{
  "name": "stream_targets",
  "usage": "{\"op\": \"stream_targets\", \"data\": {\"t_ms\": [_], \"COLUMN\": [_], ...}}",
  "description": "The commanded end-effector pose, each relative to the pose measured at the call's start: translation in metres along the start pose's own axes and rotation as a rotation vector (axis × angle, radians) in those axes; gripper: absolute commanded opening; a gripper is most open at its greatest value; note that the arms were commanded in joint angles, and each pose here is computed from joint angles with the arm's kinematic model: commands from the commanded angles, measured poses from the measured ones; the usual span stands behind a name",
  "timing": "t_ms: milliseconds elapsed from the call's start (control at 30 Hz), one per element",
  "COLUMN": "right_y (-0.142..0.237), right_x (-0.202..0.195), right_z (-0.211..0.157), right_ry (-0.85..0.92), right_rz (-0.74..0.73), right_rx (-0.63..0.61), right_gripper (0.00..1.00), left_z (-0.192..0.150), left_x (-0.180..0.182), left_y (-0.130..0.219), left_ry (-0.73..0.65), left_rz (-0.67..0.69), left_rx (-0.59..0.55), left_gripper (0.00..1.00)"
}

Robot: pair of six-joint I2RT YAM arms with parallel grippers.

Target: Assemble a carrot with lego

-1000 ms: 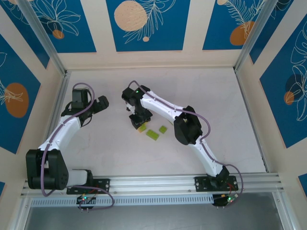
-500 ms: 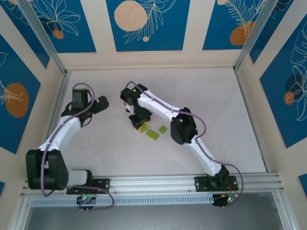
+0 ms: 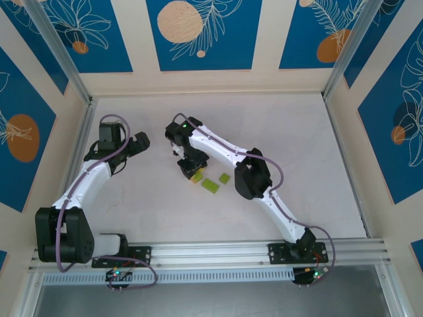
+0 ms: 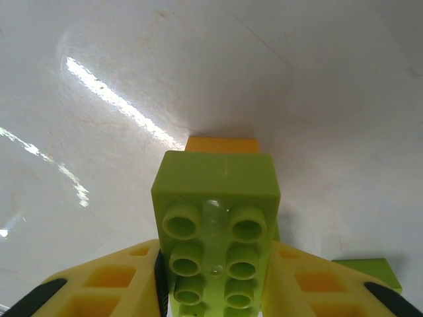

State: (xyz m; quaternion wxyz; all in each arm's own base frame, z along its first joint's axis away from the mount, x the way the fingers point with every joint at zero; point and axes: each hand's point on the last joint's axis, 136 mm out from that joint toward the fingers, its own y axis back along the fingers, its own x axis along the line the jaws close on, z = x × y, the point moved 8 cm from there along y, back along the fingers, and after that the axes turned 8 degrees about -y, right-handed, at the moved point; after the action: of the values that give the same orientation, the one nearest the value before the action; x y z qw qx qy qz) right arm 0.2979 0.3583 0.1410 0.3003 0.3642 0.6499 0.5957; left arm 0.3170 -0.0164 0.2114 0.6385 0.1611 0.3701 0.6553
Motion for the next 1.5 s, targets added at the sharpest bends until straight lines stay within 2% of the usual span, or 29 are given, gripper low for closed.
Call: {"op": "stream_targets", "data": {"t_ms": [0, 333, 433, 1167, 1467], "right_y": [-0.035, 0.048, 0.061, 0.001, 0.001], "right_x": [0.007, -0.003, -0.007, -0.005, -0.005], "right_z": [-0.005, 0.004, 0.003, 0.010, 0.009], "right_ry": [0.006, -0.013, -0.018, -0.030, -0.036], "right_rz": [-0.011, -0.011, 0.005, -0.003, -0.006], "right_rx": [0.106, -0.175, -0.214, -0.059, -0.051], "right_gripper": [0.36, 0.35, 0.36, 0.37, 0.51], "left_z": [0.001, 0.001, 0.001, 0.001, 0.001], "left_x": [0.003, 0.003, 0.003, 0.003, 0.003], "left_y": [0.004, 0.001, 0.002, 0.002, 0.002], "left_ry": [0.015, 0.018, 0.017, 0.015, 0.016], "left_rz": [-0.004, -0.003, -0.004, 0.000, -0.003], "left_rx": [-0.016, -0.006, -0.005, -0.002, -0.004], "left_gripper": [0.98, 0.98, 0.98, 0.98, 0.98]}}
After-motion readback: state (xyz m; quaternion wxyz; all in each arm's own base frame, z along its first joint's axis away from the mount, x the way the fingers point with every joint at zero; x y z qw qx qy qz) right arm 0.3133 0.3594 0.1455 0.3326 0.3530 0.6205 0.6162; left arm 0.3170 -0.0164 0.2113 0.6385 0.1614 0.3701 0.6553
